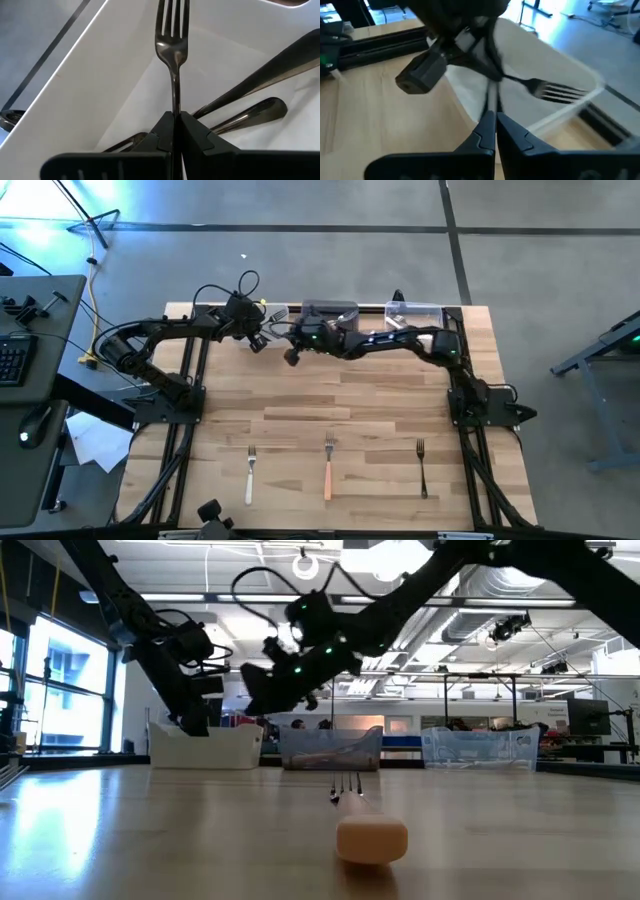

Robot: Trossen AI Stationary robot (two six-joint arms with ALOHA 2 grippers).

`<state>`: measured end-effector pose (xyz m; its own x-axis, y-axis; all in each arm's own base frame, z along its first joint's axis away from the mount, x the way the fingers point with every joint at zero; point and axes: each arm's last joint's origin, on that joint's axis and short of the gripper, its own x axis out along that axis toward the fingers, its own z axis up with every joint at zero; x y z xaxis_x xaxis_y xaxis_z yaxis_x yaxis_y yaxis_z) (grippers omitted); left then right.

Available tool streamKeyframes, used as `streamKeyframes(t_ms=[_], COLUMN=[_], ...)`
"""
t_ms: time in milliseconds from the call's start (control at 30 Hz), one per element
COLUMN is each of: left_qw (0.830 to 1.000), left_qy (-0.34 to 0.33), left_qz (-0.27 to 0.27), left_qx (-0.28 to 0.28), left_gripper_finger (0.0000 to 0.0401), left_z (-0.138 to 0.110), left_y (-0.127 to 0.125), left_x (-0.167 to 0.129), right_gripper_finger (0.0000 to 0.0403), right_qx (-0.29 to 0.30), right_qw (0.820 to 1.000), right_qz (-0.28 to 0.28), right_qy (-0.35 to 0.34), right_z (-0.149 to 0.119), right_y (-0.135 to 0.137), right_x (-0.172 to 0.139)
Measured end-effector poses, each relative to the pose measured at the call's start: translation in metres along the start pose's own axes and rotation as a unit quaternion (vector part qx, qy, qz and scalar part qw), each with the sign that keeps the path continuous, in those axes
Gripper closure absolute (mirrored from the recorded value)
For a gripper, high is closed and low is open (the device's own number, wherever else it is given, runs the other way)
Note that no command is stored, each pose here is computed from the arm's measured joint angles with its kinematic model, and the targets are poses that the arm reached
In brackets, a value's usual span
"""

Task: Sort silverware by color (type)
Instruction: Put the top black fork into the white bin

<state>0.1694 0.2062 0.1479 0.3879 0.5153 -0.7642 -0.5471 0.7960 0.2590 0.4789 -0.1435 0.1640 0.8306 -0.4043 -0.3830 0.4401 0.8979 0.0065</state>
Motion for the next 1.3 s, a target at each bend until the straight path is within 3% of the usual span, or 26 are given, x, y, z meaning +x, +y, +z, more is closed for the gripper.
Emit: streamKeyframes(t_ms=[267,500,667,1067,1300], left_qw=[1.000,0.999,0.997,0.997,0.992], left_qy=[-0.002,-0.034,-0.071,-0.066,-0.105], left_qz=[0.002,0.010,-0.030,-0.037,-0.049], left_qx=[0.000,0.000,-0.010,-0.014,-0.046], left_gripper_finger=[0.0398,0.0398,0.0397,0.0397,0.0396], left_z=[0.000,0.008,0.011,0.010,0.017], left_y=[0.000,0.004,0.005,0.005,0.007], left_x=[-0.001,-0.017,-0.030,-0.031,-0.032], right_gripper_finger=[0.0403,0.0403,0.0403,0.0403,0.0403], right_qx=[0.016,0.021,0.021,0.021,0.019], right_qw=[0.999,0.999,0.998,0.998,0.999], right_qz=[-0.017,-0.019,-0.021,-0.020,-0.004], right_qy=[0.028,0.042,0.053,0.047,0.035], right_z=[-0.003,-0.006,-0.010,-0.006,0.006], right_y=[0.003,0.003,0.003,0.003,0.005], right_x=[0.024,0.024,0.025,0.025,0.025])
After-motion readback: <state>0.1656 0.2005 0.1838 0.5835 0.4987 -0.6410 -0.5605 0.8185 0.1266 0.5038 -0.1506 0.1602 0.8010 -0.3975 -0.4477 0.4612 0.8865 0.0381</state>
